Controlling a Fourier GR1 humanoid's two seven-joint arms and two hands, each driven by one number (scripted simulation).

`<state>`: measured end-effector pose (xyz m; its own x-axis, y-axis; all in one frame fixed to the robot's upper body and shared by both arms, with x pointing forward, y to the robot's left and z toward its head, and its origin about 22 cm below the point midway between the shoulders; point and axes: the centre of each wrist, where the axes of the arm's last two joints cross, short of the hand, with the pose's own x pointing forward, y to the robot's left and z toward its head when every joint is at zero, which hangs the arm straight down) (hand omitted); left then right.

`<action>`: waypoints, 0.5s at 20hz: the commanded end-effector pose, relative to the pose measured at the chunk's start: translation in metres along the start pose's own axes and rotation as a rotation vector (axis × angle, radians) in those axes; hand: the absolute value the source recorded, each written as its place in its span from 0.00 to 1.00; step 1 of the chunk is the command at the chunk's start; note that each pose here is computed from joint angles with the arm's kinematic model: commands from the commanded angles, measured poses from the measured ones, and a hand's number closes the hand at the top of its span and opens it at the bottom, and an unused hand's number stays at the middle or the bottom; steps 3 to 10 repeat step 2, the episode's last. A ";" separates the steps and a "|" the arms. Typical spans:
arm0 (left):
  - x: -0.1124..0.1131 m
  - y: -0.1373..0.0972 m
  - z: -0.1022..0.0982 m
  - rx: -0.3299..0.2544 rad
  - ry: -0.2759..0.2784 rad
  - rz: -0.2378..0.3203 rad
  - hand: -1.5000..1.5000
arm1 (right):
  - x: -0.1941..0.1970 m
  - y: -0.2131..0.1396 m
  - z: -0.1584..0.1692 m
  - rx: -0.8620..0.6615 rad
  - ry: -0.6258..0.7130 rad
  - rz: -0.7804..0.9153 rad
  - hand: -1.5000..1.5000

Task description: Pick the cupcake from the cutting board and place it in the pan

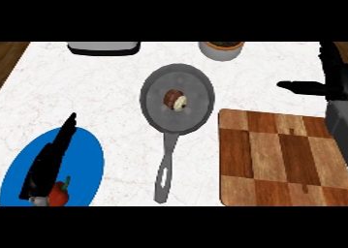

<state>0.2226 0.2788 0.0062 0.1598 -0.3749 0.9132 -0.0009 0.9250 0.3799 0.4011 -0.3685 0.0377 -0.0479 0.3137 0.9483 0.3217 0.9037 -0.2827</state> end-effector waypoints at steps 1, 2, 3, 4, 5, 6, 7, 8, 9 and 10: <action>0.003 0.015 0.020 0.002 -0.001 -0.001 0.50 | -0.012 -0.030 0.009 0.039 0.009 0.020 0.00; 0.002 0.010 -0.008 0.015 0.006 -0.006 0.50 | -0.001 -0.050 0.000 0.046 0.004 -0.003 0.00; 0.002 0.010 -0.008 0.015 0.006 -0.006 0.50 | -0.001 -0.050 0.000 0.046 0.004 -0.003 0.00; 0.002 0.010 -0.008 0.015 0.006 -0.006 0.50 | -0.001 -0.050 0.000 0.046 0.004 -0.003 0.00; 0.002 0.010 -0.008 0.015 0.006 -0.006 0.50 | -0.001 -0.050 0.000 0.046 0.004 -0.003 0.00; 0.002 0.010 -0.008 0.015 0.006 -0.006 0.50 | -0.001 -0.050 0.000 0.046 0.004 -0.003 0.00; 0.002 0.010 -0.008 0.015 0.006 -0.006 0.50 | -0.001 -0.050 0.000 0.046 0.004 -0.003 0.00; 0.002 0.010 -0.008 0.015 0.006 -0.006 0.50 | -0.001 -0.050 0.000 0.046 0.004 -0.003 0.00; 0.002 0.010 -0.008 0.015 0.006 -0.006 0.50 | -0.001 -0.050 0.000 0.046 0.004 -0.003 0.00; 0.002 0.010 -0.008 0.015 0.006 -0.006 0.50 | -0.001 -0.050 0.000 0.046 0.004 -0.003 0.00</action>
